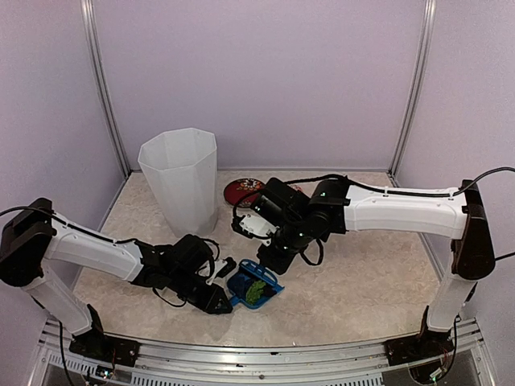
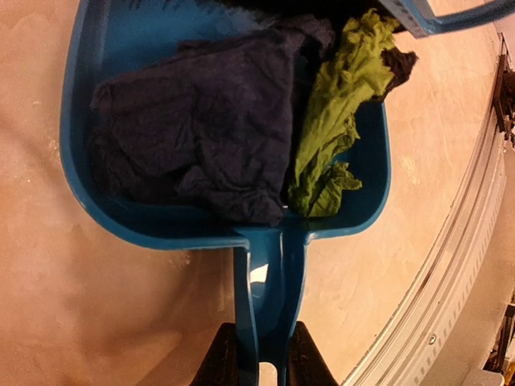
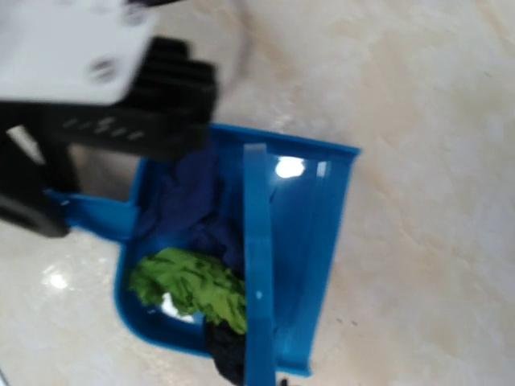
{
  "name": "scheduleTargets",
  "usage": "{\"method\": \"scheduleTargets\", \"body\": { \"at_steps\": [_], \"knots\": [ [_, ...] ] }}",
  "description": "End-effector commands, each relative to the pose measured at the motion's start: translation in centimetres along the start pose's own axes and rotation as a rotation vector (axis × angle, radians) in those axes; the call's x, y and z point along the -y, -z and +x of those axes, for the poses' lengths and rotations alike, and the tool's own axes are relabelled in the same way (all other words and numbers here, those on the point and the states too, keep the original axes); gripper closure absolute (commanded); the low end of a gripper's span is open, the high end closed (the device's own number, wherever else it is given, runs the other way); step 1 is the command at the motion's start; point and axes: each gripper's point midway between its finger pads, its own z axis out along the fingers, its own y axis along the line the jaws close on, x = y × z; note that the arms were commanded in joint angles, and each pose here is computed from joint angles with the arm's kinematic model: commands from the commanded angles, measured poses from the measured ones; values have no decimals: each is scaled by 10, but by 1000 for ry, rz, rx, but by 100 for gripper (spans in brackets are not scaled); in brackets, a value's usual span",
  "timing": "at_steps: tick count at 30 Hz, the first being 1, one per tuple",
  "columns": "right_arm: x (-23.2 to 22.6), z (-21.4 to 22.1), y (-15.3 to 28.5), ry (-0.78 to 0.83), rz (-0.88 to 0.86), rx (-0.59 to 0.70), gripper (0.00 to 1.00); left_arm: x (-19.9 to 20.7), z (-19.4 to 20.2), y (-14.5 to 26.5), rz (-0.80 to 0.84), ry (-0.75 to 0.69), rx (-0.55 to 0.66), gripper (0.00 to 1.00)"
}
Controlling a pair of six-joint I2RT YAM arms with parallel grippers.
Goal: Sweep away the paper scraps from the table
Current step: Sweep the paper scraps into the dustpan, then dump the paper scraps in the dustpan into the trash bin.
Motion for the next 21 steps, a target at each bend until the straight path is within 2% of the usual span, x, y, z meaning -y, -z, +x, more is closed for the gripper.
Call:
{"method": "scheduleTargets", "body": {
  "at_steps": [1, 11, 21],
  "knots": [
    [12, 8, 12, -31, 81, -8, 100, 2, 3, -1, -22, -35, 25, 100],
    [23, 9, 25, -67, 145, 26, 100, 3, -2, 1, -26, -61, 93, 100],
    [52, 14, 44, -132, 300, 70, 100, 13, -13, 14, -19, -83, 162, 100]
  ]
}}
